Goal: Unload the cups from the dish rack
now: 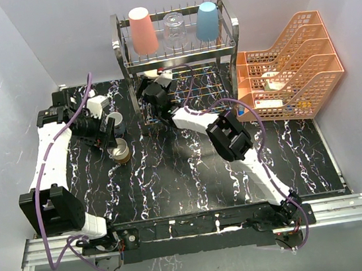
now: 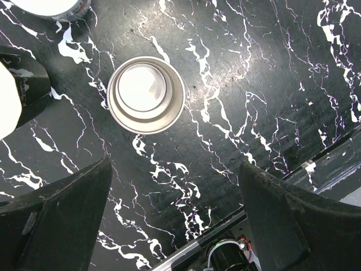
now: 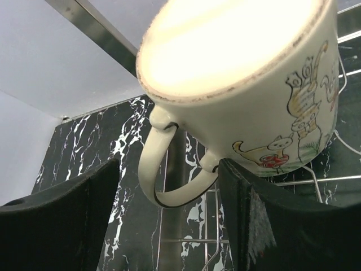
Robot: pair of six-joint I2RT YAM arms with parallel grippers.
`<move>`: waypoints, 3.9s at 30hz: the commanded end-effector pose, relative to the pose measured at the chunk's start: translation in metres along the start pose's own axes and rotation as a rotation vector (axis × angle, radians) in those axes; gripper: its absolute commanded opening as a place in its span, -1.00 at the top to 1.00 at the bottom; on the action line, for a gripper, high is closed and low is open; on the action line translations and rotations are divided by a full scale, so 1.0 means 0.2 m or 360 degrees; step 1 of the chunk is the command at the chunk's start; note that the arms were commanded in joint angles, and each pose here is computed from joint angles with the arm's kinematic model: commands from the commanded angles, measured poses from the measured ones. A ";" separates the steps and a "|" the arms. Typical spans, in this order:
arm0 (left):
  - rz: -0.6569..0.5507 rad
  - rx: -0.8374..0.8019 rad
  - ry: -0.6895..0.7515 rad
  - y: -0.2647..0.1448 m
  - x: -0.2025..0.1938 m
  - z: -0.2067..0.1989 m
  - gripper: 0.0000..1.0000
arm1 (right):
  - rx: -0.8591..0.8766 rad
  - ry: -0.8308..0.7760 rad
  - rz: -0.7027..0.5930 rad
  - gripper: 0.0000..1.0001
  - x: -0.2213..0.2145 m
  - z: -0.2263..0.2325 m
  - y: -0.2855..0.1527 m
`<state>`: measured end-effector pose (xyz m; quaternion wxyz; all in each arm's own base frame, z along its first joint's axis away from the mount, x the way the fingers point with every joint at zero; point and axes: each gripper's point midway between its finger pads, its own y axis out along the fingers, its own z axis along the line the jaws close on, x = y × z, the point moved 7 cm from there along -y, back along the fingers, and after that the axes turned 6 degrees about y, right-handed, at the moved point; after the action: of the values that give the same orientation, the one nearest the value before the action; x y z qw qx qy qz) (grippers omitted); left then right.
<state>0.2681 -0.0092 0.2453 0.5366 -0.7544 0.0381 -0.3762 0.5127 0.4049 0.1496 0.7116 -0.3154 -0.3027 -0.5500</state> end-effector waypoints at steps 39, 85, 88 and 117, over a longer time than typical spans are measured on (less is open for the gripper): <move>-0.0157 0.0002 0.0059 -0.07 0.02 -0.07 -0.83 | 0.0160 -0.0785 0.0243 -0.42 0.45 -0.38 -0.05; -0.0735 0.0008 0.1052 -0.01 0.08 -0.28 -0.80 | 0.0459 0.0071 0.0270 0.84 0.72 -0.09 -0.80; -0.0834 0.0101 0.1200 0.03 0.12 -0.30 -0.78 | 0.0491 0.0169 0.0292 0.85 0.74 -0.06 -0.84; -0.1360 0.0575 0.1901 0.29 0.30 -0.55 -0.69 | 0.0748 0.0986 0.0535 0.85 0.92 0.13 -1.26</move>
<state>0.2719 -0.1334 0.2269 0.3934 -0.2601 -0.0172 -0.8817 0.3224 0.2674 0.2548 0.8953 -0.1717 -0.0994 -0.3987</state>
